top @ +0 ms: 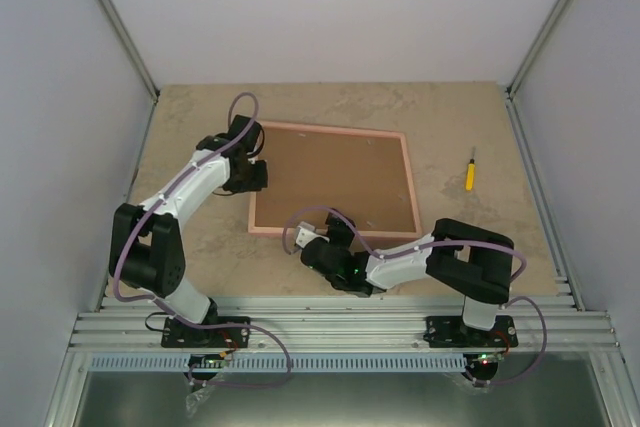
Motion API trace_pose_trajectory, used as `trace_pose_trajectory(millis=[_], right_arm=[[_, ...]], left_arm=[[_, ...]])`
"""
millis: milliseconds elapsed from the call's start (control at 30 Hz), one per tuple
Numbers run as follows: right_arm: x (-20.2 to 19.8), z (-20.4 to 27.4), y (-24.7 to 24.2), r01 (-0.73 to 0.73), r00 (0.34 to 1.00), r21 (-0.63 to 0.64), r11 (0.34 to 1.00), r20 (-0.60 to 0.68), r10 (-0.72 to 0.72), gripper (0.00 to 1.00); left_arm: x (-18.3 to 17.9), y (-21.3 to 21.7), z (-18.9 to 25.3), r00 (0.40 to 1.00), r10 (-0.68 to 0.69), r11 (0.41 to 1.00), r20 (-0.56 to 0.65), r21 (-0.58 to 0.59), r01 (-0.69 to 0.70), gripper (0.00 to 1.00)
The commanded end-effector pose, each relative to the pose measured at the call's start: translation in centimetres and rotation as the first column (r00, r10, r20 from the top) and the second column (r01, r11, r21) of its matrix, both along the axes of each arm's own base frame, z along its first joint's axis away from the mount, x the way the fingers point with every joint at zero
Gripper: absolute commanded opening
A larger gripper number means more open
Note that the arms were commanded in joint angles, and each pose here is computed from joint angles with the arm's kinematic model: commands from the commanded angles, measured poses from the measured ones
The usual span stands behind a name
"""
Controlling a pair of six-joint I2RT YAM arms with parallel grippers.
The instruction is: Take the photo out of the frame
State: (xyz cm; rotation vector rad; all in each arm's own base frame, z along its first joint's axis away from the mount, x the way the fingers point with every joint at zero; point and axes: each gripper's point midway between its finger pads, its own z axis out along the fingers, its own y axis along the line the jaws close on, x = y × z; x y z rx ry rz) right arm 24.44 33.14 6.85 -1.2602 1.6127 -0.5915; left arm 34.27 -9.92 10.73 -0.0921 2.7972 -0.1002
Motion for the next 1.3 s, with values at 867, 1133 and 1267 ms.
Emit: trace_pose_trajectory(millis=[867, 1133, 1267], right_arm=[[-1.9, 12.7, 2.3, -0.148, 0.963, 0.062, 0.987, 0.238, 0.13, 0.0], [-2.5, 16.7, 2.9, -0.172, 0.98, 0.145, 0.974, 0.121, 0.156, 0.0], [-2.6, 19.1, 3.3, -0.162, 0.987, 0.202, 0.966, 0.051, 0.155, 0.01]], left_arm=[[6.1, 0.6, 12.6, 0.954, 0.089, 0.98, 0.288, -0.196, -0.032, 0.33], [4.3, 3.1, 21.2, 0.841, 0.22, 0.958, 0.495, -0.274, -0.09, 0.65], [2.5, 4.1, 24.1, 0.772, 0.276, 0.945, 0.572, -0.31, -0.109, 0.72]])
